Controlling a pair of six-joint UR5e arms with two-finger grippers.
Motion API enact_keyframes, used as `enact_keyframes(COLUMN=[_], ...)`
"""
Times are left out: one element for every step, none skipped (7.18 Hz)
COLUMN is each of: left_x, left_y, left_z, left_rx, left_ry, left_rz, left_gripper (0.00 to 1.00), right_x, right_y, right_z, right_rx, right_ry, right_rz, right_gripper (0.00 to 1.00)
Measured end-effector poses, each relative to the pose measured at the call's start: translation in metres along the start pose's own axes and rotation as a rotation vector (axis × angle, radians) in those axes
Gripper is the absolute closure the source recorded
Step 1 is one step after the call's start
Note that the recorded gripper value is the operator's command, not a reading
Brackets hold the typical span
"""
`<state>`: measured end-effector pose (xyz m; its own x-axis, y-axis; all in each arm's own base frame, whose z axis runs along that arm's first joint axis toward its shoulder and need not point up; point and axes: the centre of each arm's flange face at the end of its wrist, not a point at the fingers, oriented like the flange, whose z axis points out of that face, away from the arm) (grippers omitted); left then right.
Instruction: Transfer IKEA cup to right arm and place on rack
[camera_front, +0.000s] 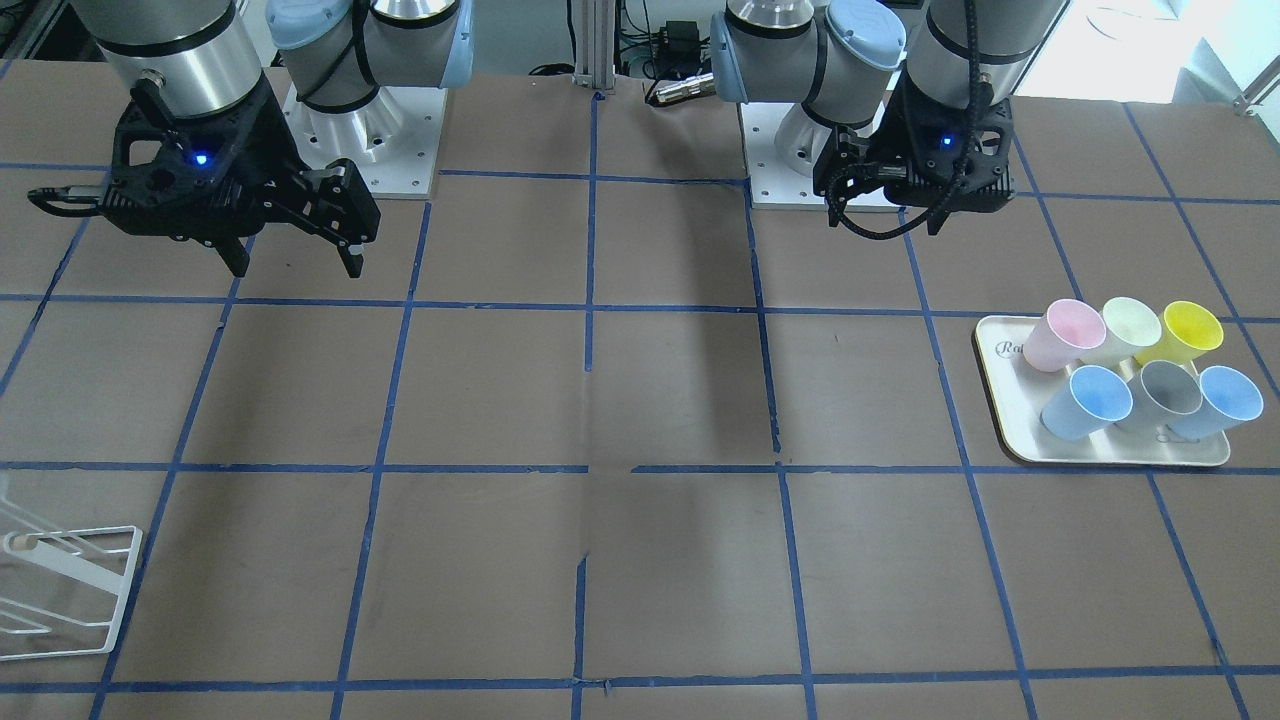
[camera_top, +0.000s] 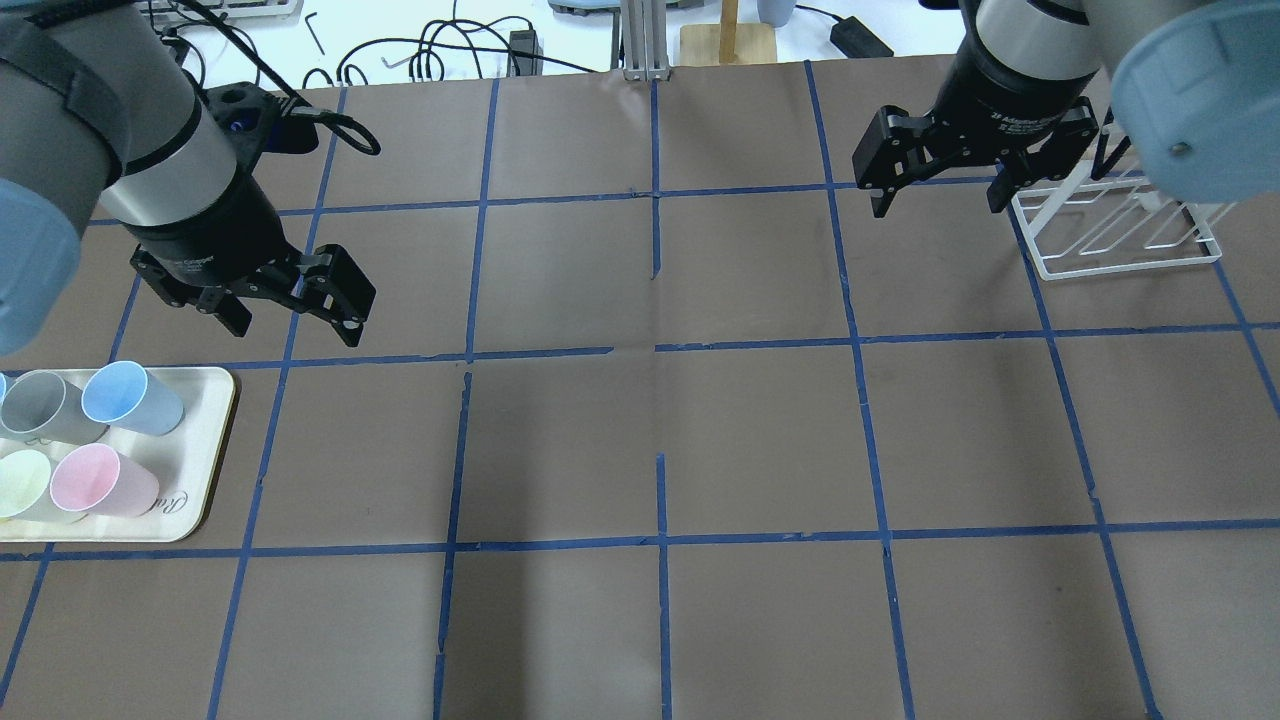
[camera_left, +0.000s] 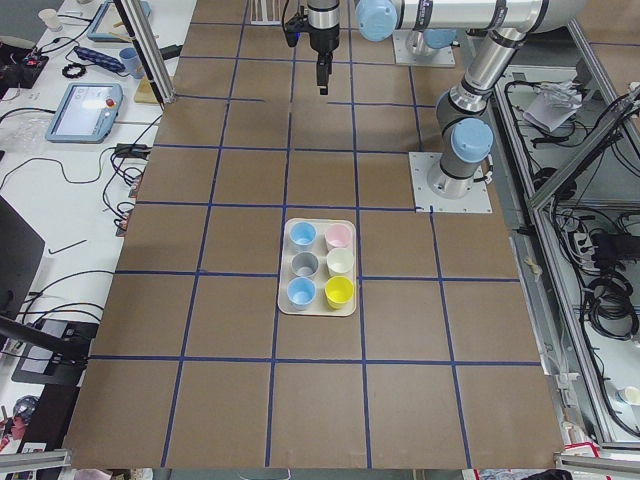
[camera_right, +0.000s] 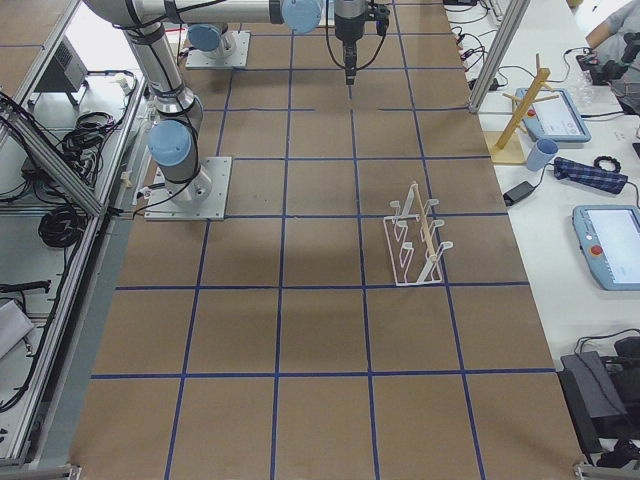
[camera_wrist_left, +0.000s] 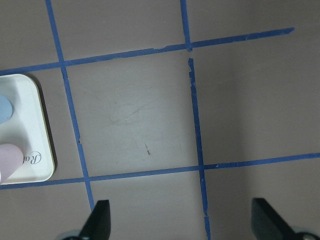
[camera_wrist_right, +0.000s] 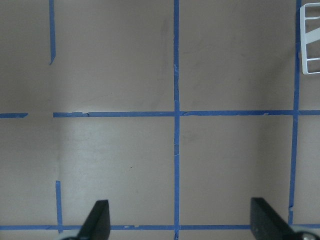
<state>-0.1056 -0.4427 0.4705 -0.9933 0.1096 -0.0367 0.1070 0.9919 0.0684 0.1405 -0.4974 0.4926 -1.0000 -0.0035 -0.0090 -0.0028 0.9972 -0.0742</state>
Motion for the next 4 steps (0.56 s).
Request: enact_keyframes(left_x=[-0.008,-0.018,-0.031,-0.045], left_y=[-0.002,-0.004,-0.005,-0.007], left_z=[0.0,0.001,0.003,0.005], left_rx=[0.001,0.0,-0.003,-0.006], left_ry=[0.012,0.018,0.021,0.024], left_rz=[-0.016,-0.019,0.003,0.031], left_gripper=[0.0,0.0,0.0,0.0], right_x=[0.0,0.0,0.0,0.0], right_y=[0.0,0.0,0.0,0.0], right_z=[0.001,0.001,0.001,0.0], right_rx=[-0.002,-0.002,-0.001,0.0], right_ry=[0.0,0.001,0.0,0.0], right_rz=[0.0,0.0,0.0,0.0], right_gripper=[0.0,0.0,0.0,0.0])
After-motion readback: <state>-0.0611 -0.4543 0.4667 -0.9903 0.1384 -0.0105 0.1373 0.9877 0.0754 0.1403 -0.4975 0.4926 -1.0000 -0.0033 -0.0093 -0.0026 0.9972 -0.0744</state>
